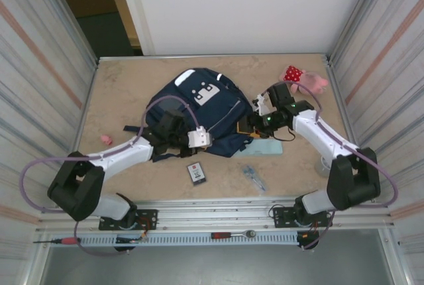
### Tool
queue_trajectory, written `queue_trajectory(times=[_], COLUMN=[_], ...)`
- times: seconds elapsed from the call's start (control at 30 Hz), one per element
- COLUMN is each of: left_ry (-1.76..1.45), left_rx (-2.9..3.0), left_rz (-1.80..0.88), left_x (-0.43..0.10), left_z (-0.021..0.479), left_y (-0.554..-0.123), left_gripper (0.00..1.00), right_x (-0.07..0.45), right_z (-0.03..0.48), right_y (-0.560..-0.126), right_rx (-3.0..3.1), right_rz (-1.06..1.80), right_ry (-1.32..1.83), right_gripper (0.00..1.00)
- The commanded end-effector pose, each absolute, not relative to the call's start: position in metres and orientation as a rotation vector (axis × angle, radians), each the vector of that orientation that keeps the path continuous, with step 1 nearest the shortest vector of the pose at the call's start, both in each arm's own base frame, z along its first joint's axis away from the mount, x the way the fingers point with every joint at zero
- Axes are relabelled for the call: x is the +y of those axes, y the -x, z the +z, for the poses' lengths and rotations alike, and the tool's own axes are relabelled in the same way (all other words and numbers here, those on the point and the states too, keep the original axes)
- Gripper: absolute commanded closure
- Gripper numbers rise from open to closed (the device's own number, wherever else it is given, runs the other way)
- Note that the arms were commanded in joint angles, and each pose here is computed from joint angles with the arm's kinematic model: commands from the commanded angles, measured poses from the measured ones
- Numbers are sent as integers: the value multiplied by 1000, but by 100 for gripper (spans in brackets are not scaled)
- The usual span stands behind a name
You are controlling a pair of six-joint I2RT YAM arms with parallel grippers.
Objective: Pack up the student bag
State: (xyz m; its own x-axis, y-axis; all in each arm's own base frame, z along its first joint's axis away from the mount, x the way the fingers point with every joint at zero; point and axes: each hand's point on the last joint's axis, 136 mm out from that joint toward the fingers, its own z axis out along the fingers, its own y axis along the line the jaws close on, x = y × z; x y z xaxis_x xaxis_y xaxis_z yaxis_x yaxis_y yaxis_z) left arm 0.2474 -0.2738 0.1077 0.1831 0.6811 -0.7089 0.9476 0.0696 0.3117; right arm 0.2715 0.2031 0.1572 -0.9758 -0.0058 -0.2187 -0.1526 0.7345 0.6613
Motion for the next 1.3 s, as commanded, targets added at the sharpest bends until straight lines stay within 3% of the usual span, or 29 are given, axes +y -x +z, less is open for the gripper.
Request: queue_trajectory(times=[0.0,0.27,0.57,0.87,0.97,1.13,1.27], left_ry=[-1631,-1547,-1515,-1506,-1506,-1524,-1527], left_rx=[1373,1134,969,933,938,969,998], left_rz=[-190,107,285,317,318,327,336], left_x=[-272,-264,-266,-264,-264,-260,-256], left_z=[138,172,193,202,202,195,189], left_y=[-263,-268,-260,-258,-258,-259,-259], left_gripper=[96,100,100,100,100,100,100], right_x=[192,239,304,336,331,309,275], right_z=[185,213,209,169,149,150,151], right_y=[-263,-237,-244,-256,-267,-274,-276], right_rx=[2603,2339,2344,2504,2602,2663,2713], right_rz=[912,922,1134,1008,848,879,855], right_ry=[312,853,958,985,901,698,471], right_gripper=[35,32,29,28,37,74,87])
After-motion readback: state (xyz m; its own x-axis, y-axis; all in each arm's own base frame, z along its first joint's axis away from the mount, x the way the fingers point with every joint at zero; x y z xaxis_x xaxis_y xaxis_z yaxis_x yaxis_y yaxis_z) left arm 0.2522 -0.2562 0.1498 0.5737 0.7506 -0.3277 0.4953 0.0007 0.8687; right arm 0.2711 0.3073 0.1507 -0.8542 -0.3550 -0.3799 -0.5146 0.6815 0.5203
